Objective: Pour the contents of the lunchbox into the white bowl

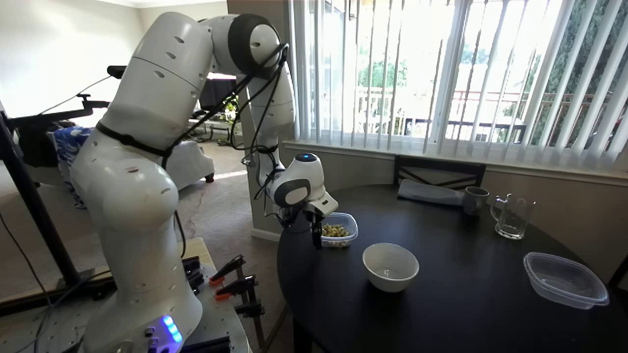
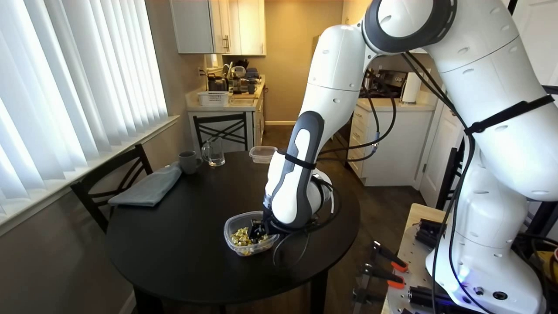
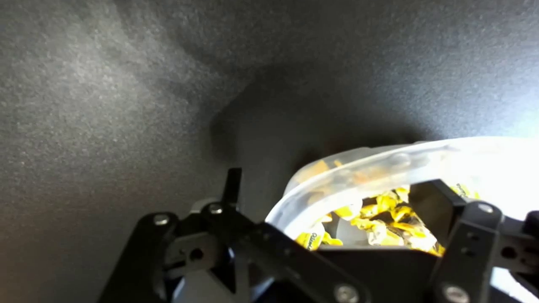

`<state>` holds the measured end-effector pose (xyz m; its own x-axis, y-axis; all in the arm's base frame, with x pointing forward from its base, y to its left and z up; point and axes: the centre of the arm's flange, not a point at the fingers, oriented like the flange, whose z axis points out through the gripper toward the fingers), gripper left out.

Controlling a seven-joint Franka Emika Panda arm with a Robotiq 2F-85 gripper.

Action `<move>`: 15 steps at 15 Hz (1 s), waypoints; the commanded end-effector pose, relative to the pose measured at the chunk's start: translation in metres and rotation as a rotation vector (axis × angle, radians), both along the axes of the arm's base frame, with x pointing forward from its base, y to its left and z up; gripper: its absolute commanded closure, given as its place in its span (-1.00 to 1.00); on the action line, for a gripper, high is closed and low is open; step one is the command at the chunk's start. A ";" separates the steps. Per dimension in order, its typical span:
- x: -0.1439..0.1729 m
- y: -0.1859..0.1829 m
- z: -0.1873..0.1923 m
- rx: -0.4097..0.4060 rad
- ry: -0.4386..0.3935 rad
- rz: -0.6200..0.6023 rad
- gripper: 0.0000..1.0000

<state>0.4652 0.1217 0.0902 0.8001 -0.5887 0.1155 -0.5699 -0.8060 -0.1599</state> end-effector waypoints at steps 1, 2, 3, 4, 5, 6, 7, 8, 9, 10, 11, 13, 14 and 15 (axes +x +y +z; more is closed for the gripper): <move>-0.015 -0.005 0.014 -0.044 -0.037 -0.034 -1.00; -0.019 -0.010 0.015 -0.062 -0.042 -0.050 -1.00; -0.022 -0.016 0.015 -0.074 -0.042 -0.065 -1.00; -0.026 -0.020 0.016 -0.089 -0.043 -0.079 -1.00; -0.029 -0.023 0.014 -0.099 -0.044 -0.087 -1.00; -0.034 -0.024 0.016 -0.106 -0.044 -0.090 -1.00; -0.040 -0.021 0.017 -0.115 -0.052 -0.087 -1.00; -0.046 -0.017 0.020 -0.123 -0.058 -0.084 -1.00; -0.052 -0.013 0.023 -0.135 -0.067 -0.078 -1.00; -0.057 -0.009 0.026 -0.142 -0.077 -0.069 -0.50; -0.060 -0.006 0.027 -0.152 -0.092 -0.067 -0.46; -0.068 0.002 0.030 -0.165 -0.115 -0.062 -0.20; -0.072 0.006 0.033 -0.168 -0.125 -0.060 -0.05; -0.073 0.009 0.033 -0.175 -0.133 -0.058 0.06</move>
<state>0.4084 0.1207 0.1038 0.7524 -0.5944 0.2839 -0.5958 -0.7979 -0.0918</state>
